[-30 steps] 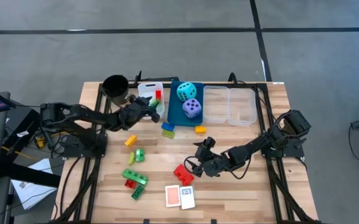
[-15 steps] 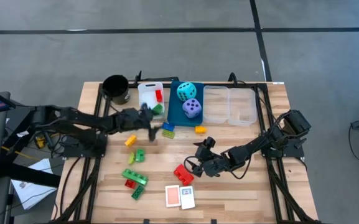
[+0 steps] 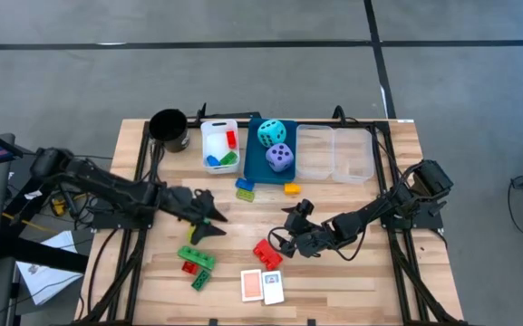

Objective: Pick & Place Toys
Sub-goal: Put the top large green game piece into the white bin

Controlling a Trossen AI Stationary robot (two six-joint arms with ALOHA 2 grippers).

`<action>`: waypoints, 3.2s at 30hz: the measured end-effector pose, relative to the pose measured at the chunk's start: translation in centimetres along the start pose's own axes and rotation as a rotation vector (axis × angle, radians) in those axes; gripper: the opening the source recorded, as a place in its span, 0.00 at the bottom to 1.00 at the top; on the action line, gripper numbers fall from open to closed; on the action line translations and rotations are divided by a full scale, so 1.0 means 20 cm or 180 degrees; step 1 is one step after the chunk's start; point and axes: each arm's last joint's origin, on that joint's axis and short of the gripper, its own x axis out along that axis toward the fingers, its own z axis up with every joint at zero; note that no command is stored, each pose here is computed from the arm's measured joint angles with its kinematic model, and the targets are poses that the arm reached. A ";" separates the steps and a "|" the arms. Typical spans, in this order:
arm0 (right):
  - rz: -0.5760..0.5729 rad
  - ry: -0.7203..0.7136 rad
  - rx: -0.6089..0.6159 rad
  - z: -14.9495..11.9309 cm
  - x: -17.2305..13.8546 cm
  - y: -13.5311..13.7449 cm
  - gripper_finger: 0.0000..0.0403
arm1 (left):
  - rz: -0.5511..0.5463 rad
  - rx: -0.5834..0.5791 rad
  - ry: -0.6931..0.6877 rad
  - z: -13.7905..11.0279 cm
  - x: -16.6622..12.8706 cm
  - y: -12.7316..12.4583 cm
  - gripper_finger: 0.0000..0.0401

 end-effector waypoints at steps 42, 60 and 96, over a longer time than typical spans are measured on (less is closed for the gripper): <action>0.0183 0.0147 -0.0100 0.02 0.05 -0.04 0.99 | 0.1167 -0.2093 0.1360 0.15 -0.08 -0.20 0.23; 0.0384 0.0212 -0.0099 0.00 0.02 0.00 0.99 | 0.1708 -0.1426 0.1627 0.27 0.00 -0.27 0.08; 0.0381 0.0220 -0.0109 0.00 0.02 0.00 0.99 | 0.2120 -0.2040 0.1464 0.21 -0.03 -0.22 0.65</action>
